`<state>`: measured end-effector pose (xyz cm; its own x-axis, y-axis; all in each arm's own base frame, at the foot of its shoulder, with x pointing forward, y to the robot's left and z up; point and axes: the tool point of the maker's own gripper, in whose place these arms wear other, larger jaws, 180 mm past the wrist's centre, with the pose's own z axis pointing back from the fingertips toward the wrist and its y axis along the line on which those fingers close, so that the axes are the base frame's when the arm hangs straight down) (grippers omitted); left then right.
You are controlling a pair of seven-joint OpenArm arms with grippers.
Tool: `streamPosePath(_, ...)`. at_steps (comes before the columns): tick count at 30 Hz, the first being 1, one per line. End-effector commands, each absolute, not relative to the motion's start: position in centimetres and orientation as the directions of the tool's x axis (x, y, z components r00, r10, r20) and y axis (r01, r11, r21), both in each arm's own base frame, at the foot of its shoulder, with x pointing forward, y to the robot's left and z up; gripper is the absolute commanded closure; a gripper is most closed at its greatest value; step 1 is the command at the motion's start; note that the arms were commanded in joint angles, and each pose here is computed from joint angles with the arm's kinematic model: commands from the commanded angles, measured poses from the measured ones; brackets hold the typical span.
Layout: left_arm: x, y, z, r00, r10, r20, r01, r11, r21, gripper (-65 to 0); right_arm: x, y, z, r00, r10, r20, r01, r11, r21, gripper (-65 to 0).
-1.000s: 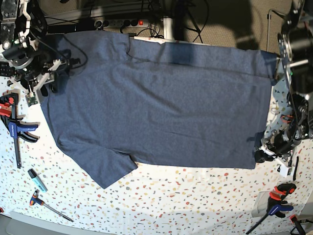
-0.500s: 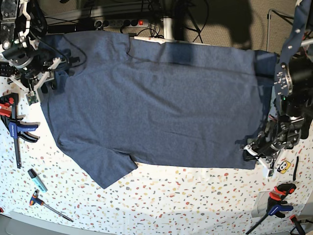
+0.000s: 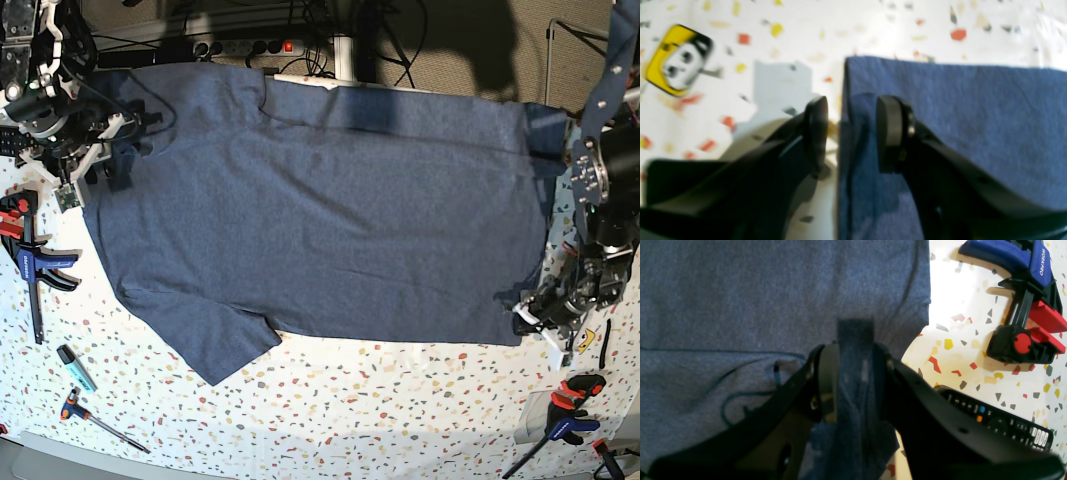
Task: Fold the T-shirt properly
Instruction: 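Move the left gripper to the hem corner and grasp it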
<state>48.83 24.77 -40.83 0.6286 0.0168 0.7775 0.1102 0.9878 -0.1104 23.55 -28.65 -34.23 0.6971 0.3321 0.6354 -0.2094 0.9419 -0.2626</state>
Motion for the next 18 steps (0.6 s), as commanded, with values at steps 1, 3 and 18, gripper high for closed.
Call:
streamPosePath(1, 50.2, 25.7, -38.7, 0.573, 0.024, 0.819, 0.102, 0.990, -0.100, -23.2, 24.2, -28.9, -33.1, 0.673, 0.351, 0.651, -0.212, 0.935, -0.284, -17.8)
streamPosePath(3, 49.8, 25.9, -39.2, 0.572, 0.026, 0.820, 0.093, 0.991, -0.096, -23.2, 23.9, -29.0, -33.4, 0.690, 0.349, 0.634, -0.212, 0.935, -0.284, -17.8)
streamPosePath(18, 47.6, 21.2, -41.6, 0.655, 0.057, 0.754, 0.195, 0.951, -0.241, -23.0, 23.7, -29.0, -33.6, 0.698, 0.346, 0.627, -0.212, 0.936, -0.281, -17.8)
